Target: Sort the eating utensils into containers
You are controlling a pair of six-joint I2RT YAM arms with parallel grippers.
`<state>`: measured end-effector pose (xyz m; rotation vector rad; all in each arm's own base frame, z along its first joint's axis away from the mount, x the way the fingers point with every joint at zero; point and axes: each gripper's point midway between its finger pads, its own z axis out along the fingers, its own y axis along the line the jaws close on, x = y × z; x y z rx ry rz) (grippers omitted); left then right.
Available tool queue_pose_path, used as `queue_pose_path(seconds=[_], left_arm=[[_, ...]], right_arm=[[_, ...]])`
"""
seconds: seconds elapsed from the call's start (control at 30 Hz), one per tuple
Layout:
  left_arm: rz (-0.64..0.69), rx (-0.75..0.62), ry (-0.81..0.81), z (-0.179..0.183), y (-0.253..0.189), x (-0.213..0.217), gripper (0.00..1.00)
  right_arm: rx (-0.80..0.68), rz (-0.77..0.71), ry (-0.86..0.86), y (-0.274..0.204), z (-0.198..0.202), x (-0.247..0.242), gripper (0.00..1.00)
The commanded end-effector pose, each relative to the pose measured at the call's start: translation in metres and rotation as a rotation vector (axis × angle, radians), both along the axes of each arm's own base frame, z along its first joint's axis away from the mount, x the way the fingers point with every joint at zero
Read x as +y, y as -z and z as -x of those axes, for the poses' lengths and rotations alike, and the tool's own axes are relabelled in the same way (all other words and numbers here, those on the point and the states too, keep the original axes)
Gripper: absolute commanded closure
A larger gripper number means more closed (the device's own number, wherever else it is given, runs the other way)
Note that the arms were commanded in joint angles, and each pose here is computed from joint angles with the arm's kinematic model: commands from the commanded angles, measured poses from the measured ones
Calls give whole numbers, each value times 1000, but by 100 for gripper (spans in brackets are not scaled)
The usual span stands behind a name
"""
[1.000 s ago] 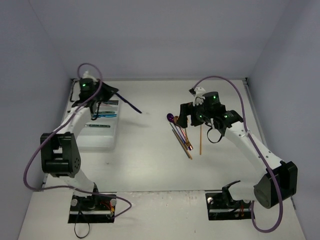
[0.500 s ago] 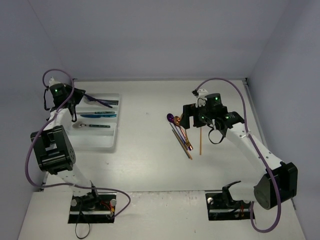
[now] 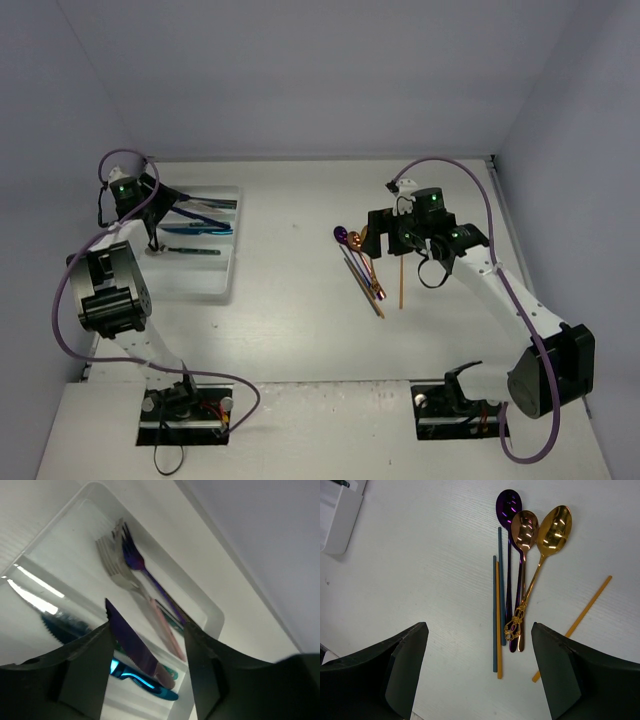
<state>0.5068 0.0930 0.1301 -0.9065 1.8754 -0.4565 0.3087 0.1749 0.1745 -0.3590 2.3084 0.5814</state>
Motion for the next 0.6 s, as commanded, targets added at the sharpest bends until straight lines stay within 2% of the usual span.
queue_pose_path(seconds=[0.0,0.17,0.4,0.5,0.57], left_arm=[[-216,-66,-20,8,-53,21,42],[-349,50,-21,25,-51,36,33],[-470,179,-51,46,-59,55,31],[-474,184,-40,55,-71,46,31],[-485,147,2,60,-92,22,31]], right_arm=[[-60,-25,-6,-16,-4,0,18],[-55,-13,15,-12,-5,-4,18],[-29,37,102,2,-9,-17,19],[-13,70,161,10,-13,-25,24],[7,101,202,17,-15,-32,30]])
